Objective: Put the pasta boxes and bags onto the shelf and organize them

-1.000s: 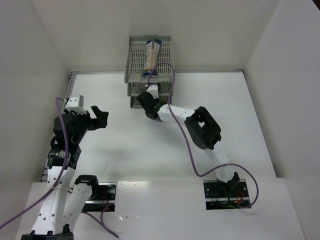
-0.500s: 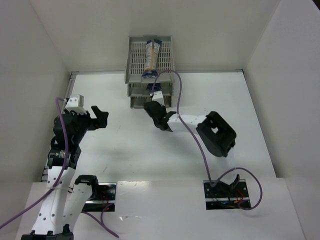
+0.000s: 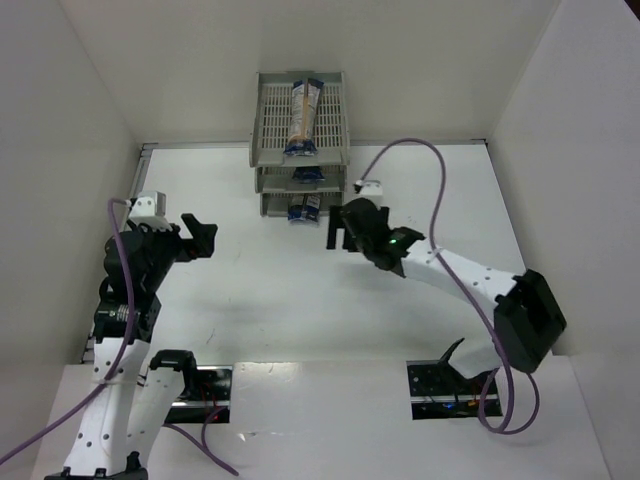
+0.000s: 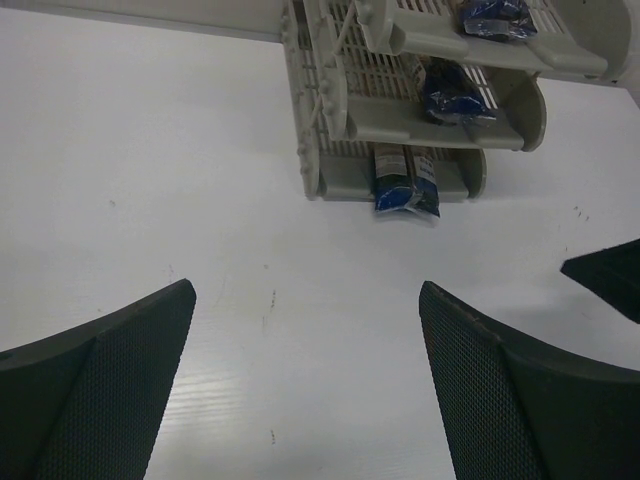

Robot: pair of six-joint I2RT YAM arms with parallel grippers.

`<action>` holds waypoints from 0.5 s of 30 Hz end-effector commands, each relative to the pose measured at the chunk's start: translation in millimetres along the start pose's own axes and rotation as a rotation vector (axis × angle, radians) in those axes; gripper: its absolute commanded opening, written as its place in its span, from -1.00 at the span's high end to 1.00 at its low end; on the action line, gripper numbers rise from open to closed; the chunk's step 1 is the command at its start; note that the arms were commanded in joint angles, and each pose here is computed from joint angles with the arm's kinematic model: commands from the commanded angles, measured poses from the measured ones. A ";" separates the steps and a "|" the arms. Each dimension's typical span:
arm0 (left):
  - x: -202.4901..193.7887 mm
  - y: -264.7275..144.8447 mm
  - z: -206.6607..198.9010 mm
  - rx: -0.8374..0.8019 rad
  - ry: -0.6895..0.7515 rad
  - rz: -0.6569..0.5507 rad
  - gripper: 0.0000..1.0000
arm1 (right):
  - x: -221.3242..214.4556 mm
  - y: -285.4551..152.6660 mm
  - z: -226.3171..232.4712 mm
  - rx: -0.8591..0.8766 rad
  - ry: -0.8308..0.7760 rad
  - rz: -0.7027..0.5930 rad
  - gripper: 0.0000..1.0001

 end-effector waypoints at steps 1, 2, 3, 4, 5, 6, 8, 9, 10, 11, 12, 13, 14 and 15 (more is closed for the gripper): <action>-0.1 -1.0 -1.9 -0.035 0.008 -0.025 -1.00 | -26.5 -27.5 -52.2 0.028 0.151 0.211 -1.00; -0.1 -1.0 -1.9 -0.035 0.008 -0.025 -1.00 | -26.3 -33.9 -61.5 0.041 0.195 0.217 -1.00; -0.1 -1.0 -1.9 -0.035 0.008 -0.025 -1.00 | -33.4 -39.9 -71.0 0.044 0.245 0.234 -1.00; -3.4 -0.1 -0.3 -0.031 0.006 -0.017 -1.00 | -23.5 -58.1 -79.5 0.065 0.302 0.177 -1.00; -3.4 -0.1 -0.3 -0.031 0.006 -0.017 -1.00 | -23.4 -65.8 -90.6 0.052 0.355 0.160 -1.00; -3.1 0.1 -3.7 -0.051 0.010 -0.018 -1.00 | -16.8 -76.4 -94.1 0.042 0.419 0.122 -1.00; -3.6 0.0 -5.2 -0.061 0.001 -0.013 -1.00 | -4.1 -110.9 -102.6 0.047 0.479 0.008 -1.00; -8.3 0.7 -6.6 -0.075 0.001 0.003 -1.00 | -1.8 -121.6 -104.9 0.047 0.506 -0.023 -1.00; -8.3 0.7 -6.6 -0.076 0.001 0.003 -1.00 | 4.7 -142.5 -109.5 0.062 0.563 -0.084 -1.00; -7.7 1.0 -9.3 -0.089 0.005 0.000 -1.00 | 10.0 -153.9 -112.7 0.067 0.584 -0.118 -1.00; -7.7 1.0 -9.3 -0.089 0.005 0.000 -1.00 | 12.6 -162.3 -119.5 0.047 0.615 -0.149 -1.00; -13.6 3.4 -9.9 -0.099 0.003 0.024 -1.00 | 13.9 -170.2 -121.3 0.043 0.642 -0.169 -1.00; -13.7 3.4 -9.9 -0.099 0.003 0.025 -1.00 | 12.5 -181.9 -123.7 0.040 0.665 -0.183 -1.00; -13.7 3.4 -9.9 -0.099 0.003 0.025 -1.00 | 10.8 -185.1 -124.1 0.041 0.675 -0.185 -1.00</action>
Point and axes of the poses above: each gripper's point midway between its finger pads, its own y axis out along the fingers, its own z axis along the line the jaws close on, x = y × z, the point moved 6 cm from there along -y, back along the fingers, and after that the axes turned 10 degrees about -y, right-handed, at the moved point
